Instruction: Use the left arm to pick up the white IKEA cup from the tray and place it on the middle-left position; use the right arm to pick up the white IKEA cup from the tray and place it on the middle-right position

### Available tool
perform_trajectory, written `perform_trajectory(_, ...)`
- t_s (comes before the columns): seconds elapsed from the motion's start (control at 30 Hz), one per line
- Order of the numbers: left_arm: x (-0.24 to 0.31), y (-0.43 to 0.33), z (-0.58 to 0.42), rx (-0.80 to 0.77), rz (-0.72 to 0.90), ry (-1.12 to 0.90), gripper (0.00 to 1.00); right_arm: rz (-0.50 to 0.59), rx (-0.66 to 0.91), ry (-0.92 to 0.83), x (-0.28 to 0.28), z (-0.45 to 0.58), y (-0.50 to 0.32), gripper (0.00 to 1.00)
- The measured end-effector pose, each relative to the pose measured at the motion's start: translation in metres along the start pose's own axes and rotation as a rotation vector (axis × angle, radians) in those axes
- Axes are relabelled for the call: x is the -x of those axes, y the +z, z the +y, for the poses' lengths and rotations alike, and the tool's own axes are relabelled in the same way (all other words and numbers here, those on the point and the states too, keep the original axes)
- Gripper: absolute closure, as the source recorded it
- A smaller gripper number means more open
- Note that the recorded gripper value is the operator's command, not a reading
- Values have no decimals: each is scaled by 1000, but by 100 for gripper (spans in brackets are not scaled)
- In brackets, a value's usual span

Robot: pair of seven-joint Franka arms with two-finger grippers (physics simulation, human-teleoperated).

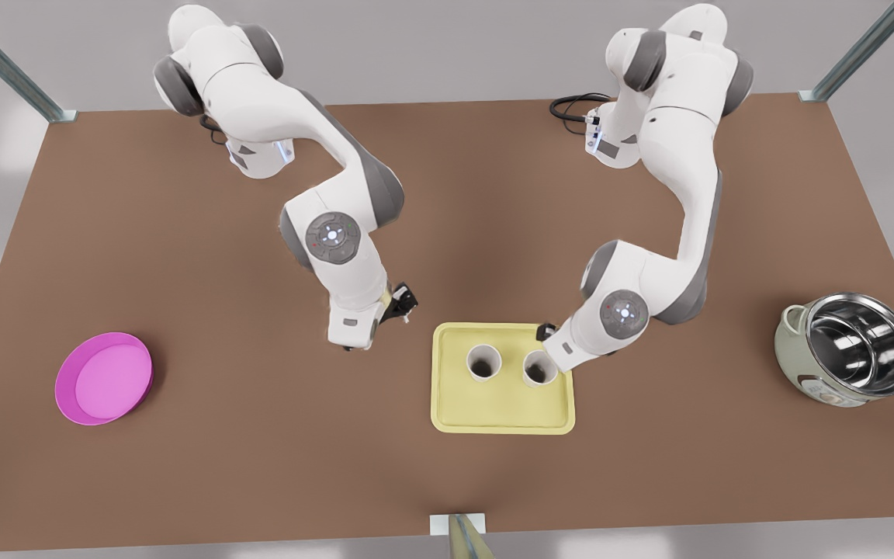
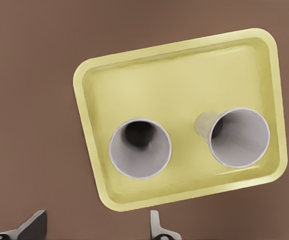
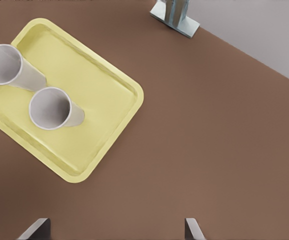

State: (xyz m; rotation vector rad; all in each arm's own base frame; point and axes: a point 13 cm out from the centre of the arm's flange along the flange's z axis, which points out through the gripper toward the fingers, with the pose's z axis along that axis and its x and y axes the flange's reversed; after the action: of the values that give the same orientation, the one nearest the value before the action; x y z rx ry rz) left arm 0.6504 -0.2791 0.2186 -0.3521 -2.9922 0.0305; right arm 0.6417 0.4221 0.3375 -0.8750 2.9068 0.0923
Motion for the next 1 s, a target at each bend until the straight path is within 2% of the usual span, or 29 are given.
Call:
perform_trajectory(0.17, 13, 13, -19, -12, -41, -34, 0, -15, 24, 22, 23, 65, 81, 0)
perform_trajectory(0.33, 28, 33, -15, -43, -71, -75, 0, -91, 55, 108, 45, 86, 142, 1)
perform_trajectory(0.5, 31, 36, -3, -20, -80, -59, 0, -164, 74, 187, 61, 94, 171, 2)
perform_trajectory(0.67, 24, 71, 17, 12, -28, -50, 0, -227, 97, 258, 73, 100, 190, 3)
perform_trajectory(0.9, 19, 111, 13, 24, 16, -21, 0, -265, 106, 329, 77, 102, 219, 4)
perform_trajectory(0.93, 19, 112, 13, 24, 17, -19, 6, -267, 105, 335, 77, 104, 222, 4)
perform_trajectory(0.97, 19, 113, 13, 24, 17, -18, 16, -268, 106, 341, 77, 104, 225, 4)
perform_trajectory(1.0, 20, 112, 13, 23, 16, -18, 46, -270, 104, 349, 77, 103, 230, 4)
